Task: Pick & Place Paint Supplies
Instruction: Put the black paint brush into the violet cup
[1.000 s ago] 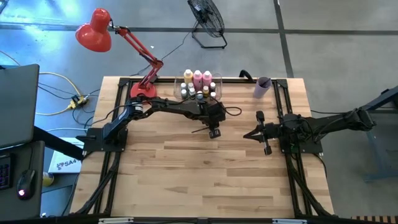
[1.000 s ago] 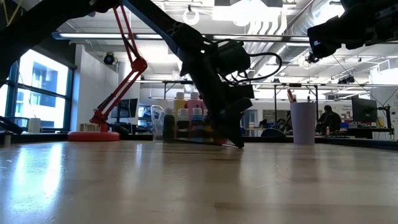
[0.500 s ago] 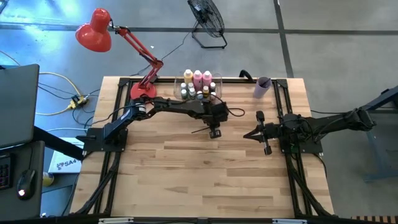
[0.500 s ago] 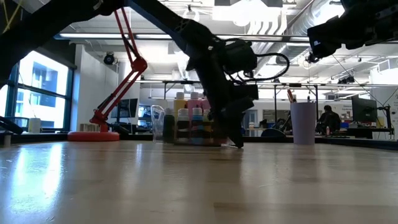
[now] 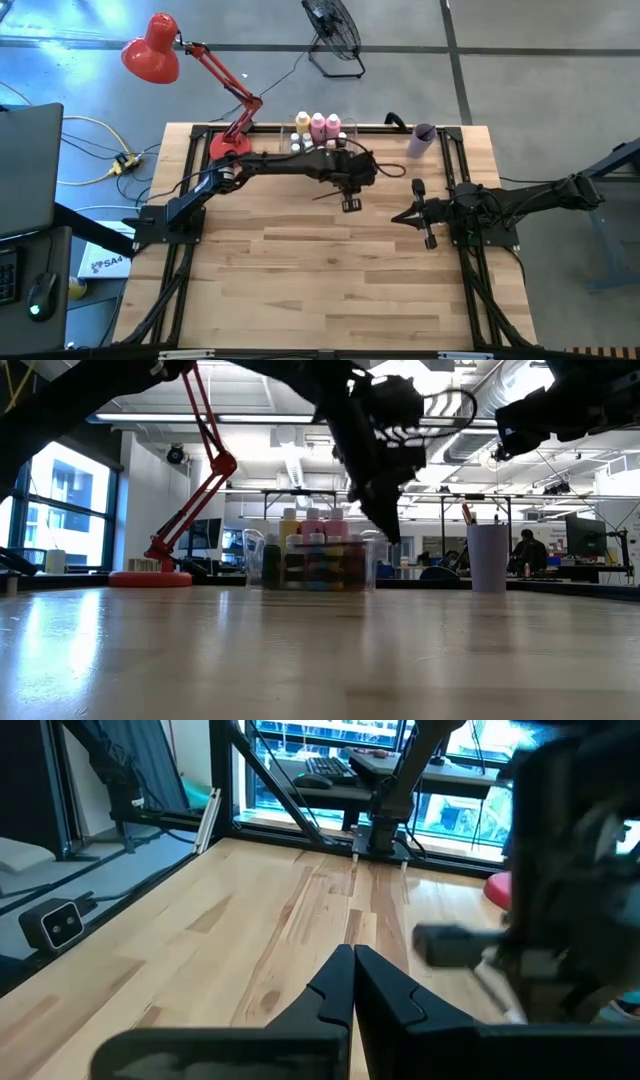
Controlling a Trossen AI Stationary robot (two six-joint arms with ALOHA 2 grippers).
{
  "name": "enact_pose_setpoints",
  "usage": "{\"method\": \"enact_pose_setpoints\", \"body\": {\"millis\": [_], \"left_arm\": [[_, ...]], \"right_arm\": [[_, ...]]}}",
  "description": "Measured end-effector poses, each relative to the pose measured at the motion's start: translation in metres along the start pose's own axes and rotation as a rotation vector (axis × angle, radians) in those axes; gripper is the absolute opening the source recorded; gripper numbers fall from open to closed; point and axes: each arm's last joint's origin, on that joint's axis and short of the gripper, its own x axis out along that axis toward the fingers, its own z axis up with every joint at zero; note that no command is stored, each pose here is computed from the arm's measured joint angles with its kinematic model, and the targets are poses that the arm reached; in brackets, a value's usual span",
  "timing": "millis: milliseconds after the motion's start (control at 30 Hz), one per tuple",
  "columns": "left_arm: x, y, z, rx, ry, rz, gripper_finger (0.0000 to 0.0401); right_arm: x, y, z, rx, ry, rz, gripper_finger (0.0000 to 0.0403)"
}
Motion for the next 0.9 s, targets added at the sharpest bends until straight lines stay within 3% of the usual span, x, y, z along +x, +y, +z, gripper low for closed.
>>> {"method": "enact_pose_setpoints", "body": {"millis": [233,533,667,900], "left_arm": [[-0.054,0.014,0.028,0.048,-0.058,0.113,0.0000],[-0.151,0.030,0.043,0.010,-0.328,0.171,0.0000],[-0.184,0.030,0.050,-0.008,-0.504,0.037,0.0000],[-0.192,0.014,0.064,0.074,-0.697,-0.219,0.0000]], "right_arm": [[0.000,0.000,-0.003,0.002,0.035,0.005,0.0002],[0.000,-0.001,0.000,0.000,0.001,-0.021,0.0002],[0.002,-0.003,0.007,0.004,-0.072,-0.064,0.0002],[0.013,-0.006,0.019,0.049,-0.213,-0.122,0.0002]]}}
